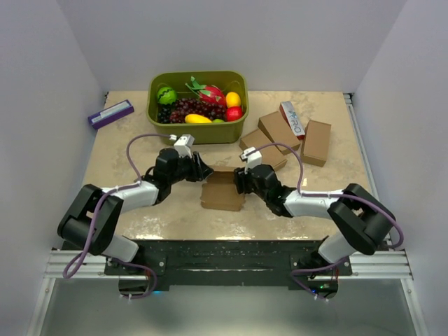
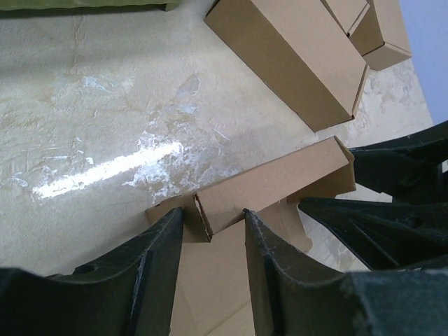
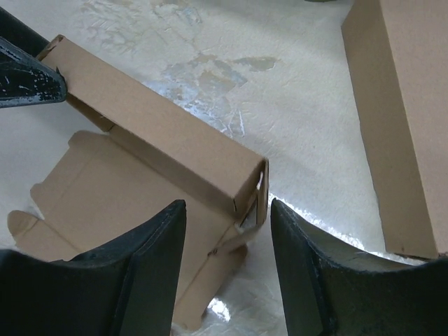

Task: Fold the paper box

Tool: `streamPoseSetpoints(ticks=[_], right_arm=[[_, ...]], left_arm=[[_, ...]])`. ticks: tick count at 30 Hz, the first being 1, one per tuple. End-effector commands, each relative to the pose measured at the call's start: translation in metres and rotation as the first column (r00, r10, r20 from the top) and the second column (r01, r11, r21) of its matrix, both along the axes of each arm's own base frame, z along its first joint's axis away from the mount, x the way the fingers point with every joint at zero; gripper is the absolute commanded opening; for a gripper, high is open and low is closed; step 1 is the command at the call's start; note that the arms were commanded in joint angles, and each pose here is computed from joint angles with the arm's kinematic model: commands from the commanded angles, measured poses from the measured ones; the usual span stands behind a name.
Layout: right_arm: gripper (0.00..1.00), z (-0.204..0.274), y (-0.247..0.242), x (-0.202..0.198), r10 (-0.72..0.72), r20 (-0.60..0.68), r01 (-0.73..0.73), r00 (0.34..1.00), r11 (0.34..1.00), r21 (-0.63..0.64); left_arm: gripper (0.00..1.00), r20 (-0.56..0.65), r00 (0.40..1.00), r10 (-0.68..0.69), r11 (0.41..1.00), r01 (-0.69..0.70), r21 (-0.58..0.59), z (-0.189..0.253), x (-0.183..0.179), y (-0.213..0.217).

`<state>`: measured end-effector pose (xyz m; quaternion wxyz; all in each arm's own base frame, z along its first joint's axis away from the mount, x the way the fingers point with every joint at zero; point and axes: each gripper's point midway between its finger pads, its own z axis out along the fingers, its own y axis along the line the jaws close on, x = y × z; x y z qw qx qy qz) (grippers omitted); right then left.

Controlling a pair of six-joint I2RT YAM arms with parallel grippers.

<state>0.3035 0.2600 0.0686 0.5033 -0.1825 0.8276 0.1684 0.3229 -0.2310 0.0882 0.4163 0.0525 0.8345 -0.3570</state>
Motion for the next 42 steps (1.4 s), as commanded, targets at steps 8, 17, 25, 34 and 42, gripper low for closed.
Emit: streamPoseSetpoints(ticks=[8,17,25,34,42], right_arm=[[0.44,0.018,0.016,0.028,0.047,0.101,-0.05,0.994,0.998,0.029],[0.52,0.015,0.013,0.031,-0.021,0.047,0.019,0.999,0.998,0.052],[0.79,0.036,-0.01,0.003,-0.125,-0.104,0.137,0.987,0.982,0.126],[0.76,0.054,-0.021,-0.01,-0.308,-0.324,0.411,0.895,0.852,0.325],[0.65,0.06,-0.012,0.002,-0.334,-0.348,0.46,0.876,0.796,0.394]], left_arm=[[0.37,0.102,0.993,-0.052,0.999,0.052,0.009,0.017,0.016,-0.007],[0.35,0.099,0.994,-0.052,0.998,0.055,-0.02,0.022,0.016,-0.01],[0.34,0.093,0.995,-0.036,0.999,0.037,-0.016,0.029,0.02,-0.008],[0.34,0.101,0.994,-0.03,1.0,0.031,-0.005,0.033,0.018,-0.005],[0.34,0.104,0.994,-0.042,0.999,0.043,-0.009,0.033,0.015,-0.005]])
